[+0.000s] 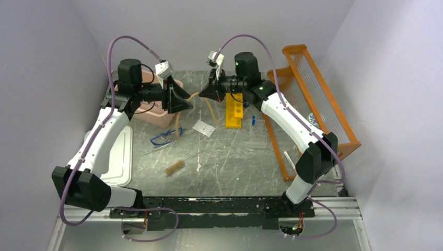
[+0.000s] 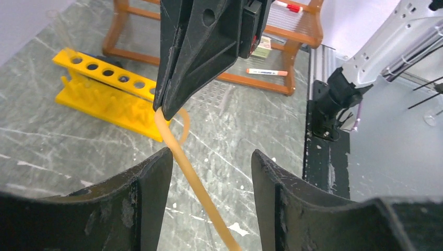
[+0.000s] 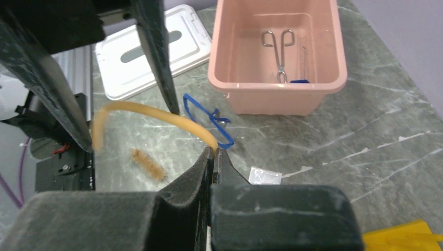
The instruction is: Organize the chemistry lab equipment
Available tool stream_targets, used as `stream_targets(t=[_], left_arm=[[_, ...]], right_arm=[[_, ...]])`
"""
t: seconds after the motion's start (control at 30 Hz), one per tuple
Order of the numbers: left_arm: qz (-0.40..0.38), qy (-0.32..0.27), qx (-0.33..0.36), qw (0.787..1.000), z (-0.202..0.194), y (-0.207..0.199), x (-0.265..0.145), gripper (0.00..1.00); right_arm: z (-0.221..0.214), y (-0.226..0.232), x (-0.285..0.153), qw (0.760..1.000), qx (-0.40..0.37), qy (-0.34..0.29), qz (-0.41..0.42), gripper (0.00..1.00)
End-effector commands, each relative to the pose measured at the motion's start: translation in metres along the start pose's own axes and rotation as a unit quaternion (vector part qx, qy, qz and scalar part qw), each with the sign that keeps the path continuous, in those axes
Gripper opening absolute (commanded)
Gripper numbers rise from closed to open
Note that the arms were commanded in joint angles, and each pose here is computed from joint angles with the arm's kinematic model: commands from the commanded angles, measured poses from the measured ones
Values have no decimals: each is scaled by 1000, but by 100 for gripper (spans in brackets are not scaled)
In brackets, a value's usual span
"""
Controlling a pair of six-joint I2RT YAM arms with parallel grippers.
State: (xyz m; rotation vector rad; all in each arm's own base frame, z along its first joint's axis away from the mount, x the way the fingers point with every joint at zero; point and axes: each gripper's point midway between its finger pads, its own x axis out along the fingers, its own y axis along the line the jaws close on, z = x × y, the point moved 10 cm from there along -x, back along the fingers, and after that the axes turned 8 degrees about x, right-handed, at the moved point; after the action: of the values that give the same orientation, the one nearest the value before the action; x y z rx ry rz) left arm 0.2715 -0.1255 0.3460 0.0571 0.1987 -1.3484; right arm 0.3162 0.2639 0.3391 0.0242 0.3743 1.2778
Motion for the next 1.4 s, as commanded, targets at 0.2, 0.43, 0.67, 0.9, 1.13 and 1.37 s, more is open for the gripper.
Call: stream_targets(t=[0.2, 0.43, 0.67, 0.9, 1.13, 1.37], left_arm=[[-49, -5, 13, 999, 3, 3, 26, 64], [-50, 2, 14, 999, -2, 8, 33, 47], [-29, 17, 22, 999, -4, 12, 32, 10], [-3, 10, 22, 1000, 0, 11, 30, 5], [145, 23, 25, 989, 14, 19, 16, 5], [335, 8, 12, 942, 37, 18, -14, 5]], right_arm=[[7, 9, -5, 998, -15, 24, 56, 0], [6, 9, -5, 997, -16, 46, 65, 0], [5, 9, -7, 997, -17, 46, 57, 0], [10, 11, -11, 999, -13, 31, 28, 8], [20, 9, -24, 998, -6, -20, -66, 60], [35, 9, -49, 982, -11, -103, -155, 71]])
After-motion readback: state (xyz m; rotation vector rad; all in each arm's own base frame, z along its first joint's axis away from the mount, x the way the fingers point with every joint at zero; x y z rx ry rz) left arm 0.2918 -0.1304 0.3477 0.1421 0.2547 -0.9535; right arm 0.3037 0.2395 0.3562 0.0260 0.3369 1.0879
